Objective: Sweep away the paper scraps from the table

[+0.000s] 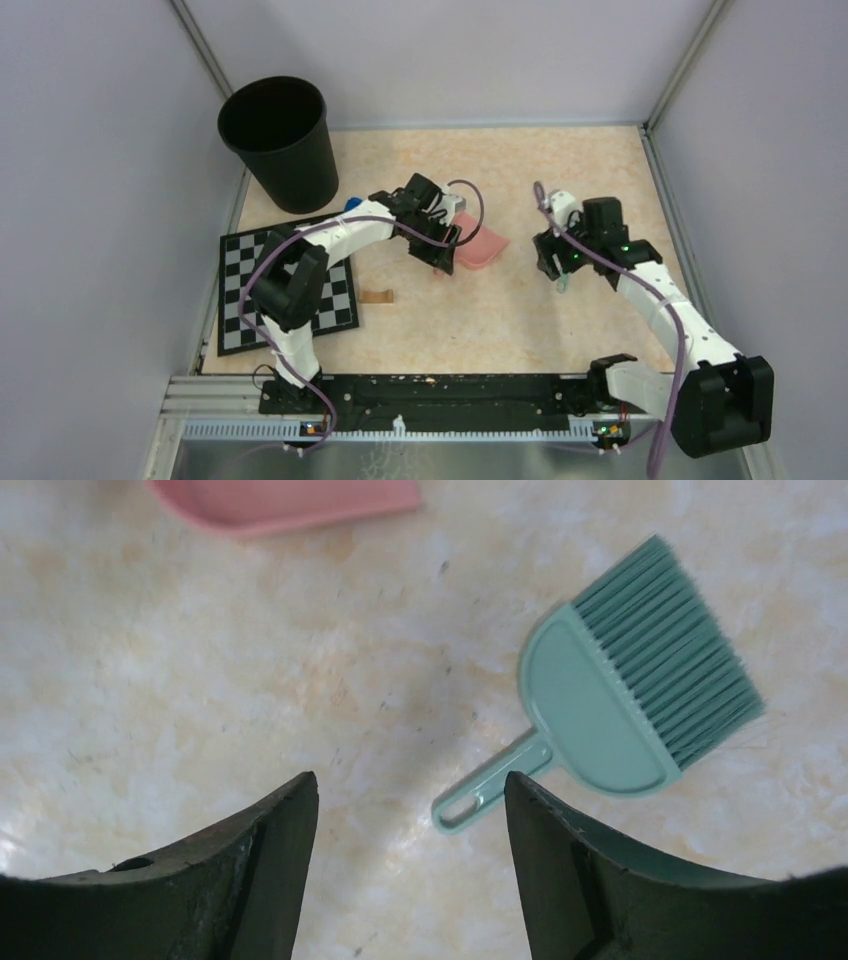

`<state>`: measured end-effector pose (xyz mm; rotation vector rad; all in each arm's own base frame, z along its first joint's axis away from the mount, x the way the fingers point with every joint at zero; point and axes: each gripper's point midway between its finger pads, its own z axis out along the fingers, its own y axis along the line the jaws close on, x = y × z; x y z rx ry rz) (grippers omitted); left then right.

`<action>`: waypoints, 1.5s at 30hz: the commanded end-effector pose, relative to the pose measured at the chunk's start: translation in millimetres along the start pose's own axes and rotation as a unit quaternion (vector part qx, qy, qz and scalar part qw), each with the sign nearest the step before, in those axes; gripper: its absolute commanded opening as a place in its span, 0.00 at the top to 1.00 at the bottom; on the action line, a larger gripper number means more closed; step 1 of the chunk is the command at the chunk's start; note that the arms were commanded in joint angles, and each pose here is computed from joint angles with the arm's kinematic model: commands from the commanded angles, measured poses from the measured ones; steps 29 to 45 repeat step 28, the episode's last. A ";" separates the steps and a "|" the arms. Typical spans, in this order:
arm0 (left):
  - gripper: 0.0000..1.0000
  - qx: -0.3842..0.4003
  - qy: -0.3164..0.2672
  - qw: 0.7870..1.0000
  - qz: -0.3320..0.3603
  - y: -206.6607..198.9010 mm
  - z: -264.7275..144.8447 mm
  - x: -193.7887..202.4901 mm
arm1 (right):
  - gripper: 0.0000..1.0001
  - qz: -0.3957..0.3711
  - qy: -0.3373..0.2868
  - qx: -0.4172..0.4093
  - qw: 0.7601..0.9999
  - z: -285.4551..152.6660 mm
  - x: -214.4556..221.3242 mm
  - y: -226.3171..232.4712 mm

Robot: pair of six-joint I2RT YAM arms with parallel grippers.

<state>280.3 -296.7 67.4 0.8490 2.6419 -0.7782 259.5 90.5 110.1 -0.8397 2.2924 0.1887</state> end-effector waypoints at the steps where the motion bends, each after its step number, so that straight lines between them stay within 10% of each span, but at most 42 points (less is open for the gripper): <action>1: 0.37 -0.005 -0.092 0.994 0.053 -17.6 -42.0 -33.9 | 0.31 0.124 -0.160 -0.039 0.979 -25.9 -73.2 -26.0; 6: 0.01 -0.021 -0.191 0.975 0.108 -29.2 -84.1 -58.0 | 0.30 0.191 -0.225 0.008 0.955 -39.0 -111.9 -68.6; 16: 0.01 -0.131 -0.372 0.913 0.104 -12.5 -158.5 -76.6 | 0.28 0.292 -0.234 0.124 0.919 -54.0 -133.9 -124.2; 45: 0.01 -0.181 -0.367 0.909 0.073 11.8 -153.4 -71.6 | 0.24 0.226 -0.275 0.110 0.928 -60.2 -104.7 -106.6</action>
